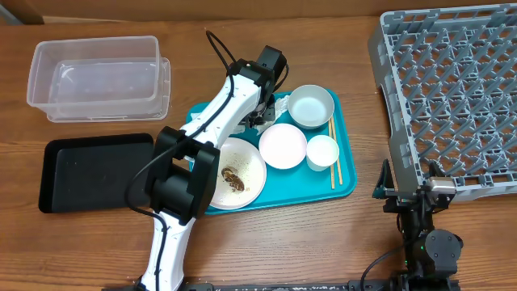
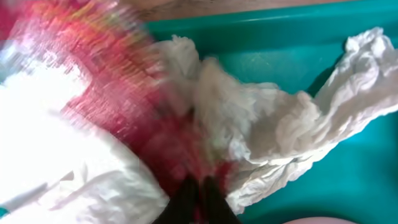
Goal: Sort waste into correct bins and load items into the dishwasher
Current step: 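Carry the red wrapper with the left gripper into the clear bin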
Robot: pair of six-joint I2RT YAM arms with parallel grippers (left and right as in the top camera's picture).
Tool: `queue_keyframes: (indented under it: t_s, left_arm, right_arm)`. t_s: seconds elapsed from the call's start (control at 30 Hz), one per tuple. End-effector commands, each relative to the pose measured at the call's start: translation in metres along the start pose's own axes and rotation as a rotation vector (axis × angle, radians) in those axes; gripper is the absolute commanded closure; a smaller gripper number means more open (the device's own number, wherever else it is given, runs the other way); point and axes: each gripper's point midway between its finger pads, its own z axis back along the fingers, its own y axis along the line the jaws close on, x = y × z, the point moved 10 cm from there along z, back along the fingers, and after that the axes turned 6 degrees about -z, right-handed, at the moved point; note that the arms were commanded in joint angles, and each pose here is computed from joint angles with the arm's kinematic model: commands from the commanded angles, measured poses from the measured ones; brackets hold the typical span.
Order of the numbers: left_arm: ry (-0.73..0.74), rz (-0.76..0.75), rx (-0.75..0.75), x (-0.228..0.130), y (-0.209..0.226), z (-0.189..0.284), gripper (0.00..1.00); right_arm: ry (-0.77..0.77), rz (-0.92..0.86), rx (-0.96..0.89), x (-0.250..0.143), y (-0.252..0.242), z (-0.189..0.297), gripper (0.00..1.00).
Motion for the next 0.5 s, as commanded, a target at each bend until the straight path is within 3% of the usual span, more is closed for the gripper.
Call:
queue_keyframes:
  t_s: [0.0, 0.2, 0.47]
  left_arm:
    - [-0.004, -0.007, 0.017, 0.001, -0.002, 0.002, 0.96]
    - [0.024, -0.012, 0.029, 0.004, 0.001, 0.027, 0.96]
    - [-0.005, 0.060, 0.019, 0.015, 0.012, 0.102, 0.96]
  right_arm:
    - [-0.005, 0.002, -0.007, -0.002, -0.001, 0.000, 0.00]
    - [-0.005, 0.002, -0.007, -0.002, -0.001, 0.000, 0.00]
    - [-0.005, 0.002, -0.007, -0.002, -0.001, 0.000, 0.00]
